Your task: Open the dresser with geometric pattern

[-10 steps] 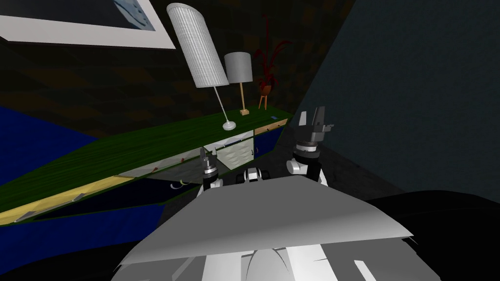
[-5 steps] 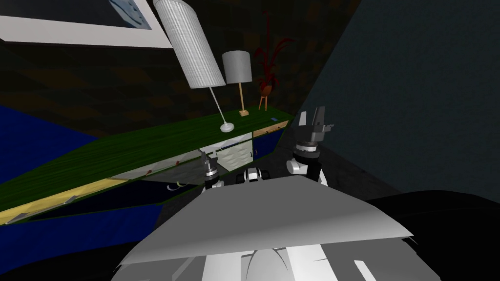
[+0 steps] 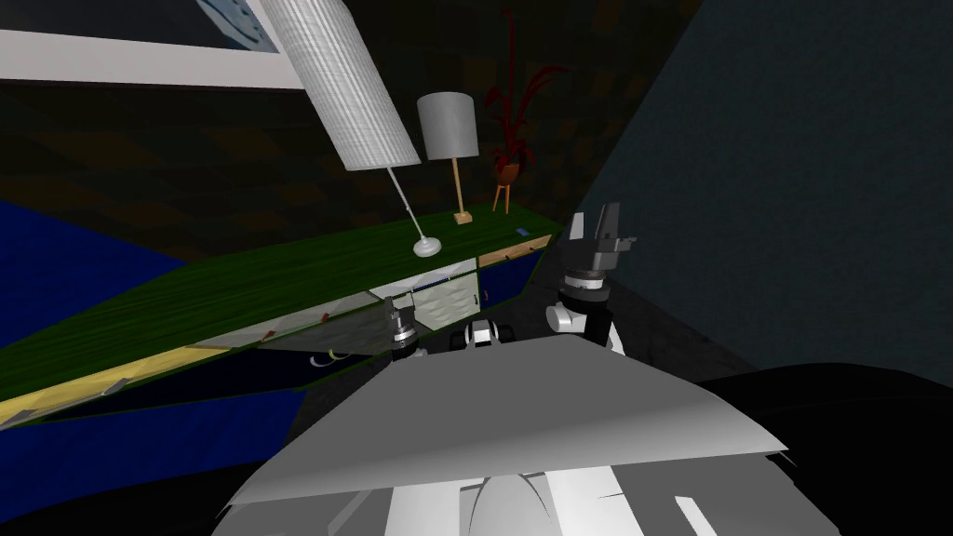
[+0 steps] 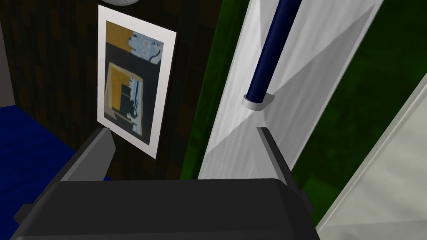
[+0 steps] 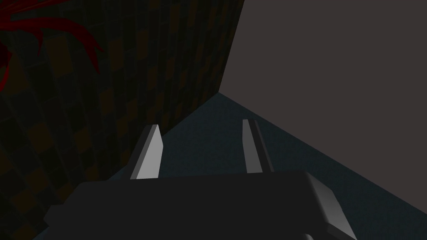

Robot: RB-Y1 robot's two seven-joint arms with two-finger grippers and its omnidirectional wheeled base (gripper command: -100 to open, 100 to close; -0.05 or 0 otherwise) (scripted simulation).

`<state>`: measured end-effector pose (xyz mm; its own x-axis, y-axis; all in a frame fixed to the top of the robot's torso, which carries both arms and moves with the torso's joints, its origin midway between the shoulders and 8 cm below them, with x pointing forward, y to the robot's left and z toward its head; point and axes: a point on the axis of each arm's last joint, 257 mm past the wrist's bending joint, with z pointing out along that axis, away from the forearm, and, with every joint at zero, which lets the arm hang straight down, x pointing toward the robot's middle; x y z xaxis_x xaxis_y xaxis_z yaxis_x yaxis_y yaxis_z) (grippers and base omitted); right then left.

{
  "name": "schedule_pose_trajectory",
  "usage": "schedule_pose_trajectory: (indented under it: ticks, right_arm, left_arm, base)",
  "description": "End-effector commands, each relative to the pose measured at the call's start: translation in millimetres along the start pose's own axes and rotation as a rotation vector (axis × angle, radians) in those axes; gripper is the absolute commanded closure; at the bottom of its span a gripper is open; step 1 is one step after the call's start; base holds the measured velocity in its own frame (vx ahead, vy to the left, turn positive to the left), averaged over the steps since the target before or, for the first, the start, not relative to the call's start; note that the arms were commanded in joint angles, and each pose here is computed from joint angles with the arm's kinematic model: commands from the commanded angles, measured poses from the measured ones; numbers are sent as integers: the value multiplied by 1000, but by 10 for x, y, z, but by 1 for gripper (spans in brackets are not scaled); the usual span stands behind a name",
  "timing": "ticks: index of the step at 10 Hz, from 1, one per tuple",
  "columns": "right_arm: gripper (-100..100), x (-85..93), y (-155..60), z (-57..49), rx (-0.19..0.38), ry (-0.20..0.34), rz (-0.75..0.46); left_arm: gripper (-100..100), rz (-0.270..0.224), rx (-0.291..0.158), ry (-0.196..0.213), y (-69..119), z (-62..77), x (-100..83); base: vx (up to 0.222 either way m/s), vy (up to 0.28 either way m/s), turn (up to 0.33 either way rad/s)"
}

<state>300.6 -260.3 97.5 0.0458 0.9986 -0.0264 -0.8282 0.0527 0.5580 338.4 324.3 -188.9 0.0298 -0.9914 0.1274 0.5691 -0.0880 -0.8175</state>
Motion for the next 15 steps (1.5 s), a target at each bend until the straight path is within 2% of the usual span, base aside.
schedule_pose_trajectory:
  ticks: [1, 3, 4, 10, 11, 12, 15]
  right_arm:
    - [0, 0, 0, 0, 0, 0, 0]
    - [0, 0, 0, 0, 0, 0, 0]
    - [0, 0, 0, 0, 0, 0, 0]
    - [0, 0, 0, 0, 0, 0, 0]
    - [0, 0, 0, 0, 0, 0, 0]
    - [0, 0, 0, 0, 0, 0, 0]
    - [0, 0, 0, 0, 0, 0, 0]
  left_arm:
    - [-100, -1, -10, -14, 73, -122, -81]
    - [-100, -4, -17, -32, 139, -242, -152]
    - [-100, -4, -19, -32, 145, -246, -154]
    - [-100, -11, -36, -76, 281, -531, -292]
    - [-100, -11, -35, -73, 276, -506, -274]
    - [-100, -11, -35, -72, 267, -404, -316]
    - [-100, -11, -35, -70, 251, -262, -367]
  base:
    - [53, -60, 19]
    - [52, -67, 54]
    - [52, -51, 23]
    - [51, -62, 42]
    - [14, -24, 8]
    - [2, -20, 9]
    - [-2, -23, 8]
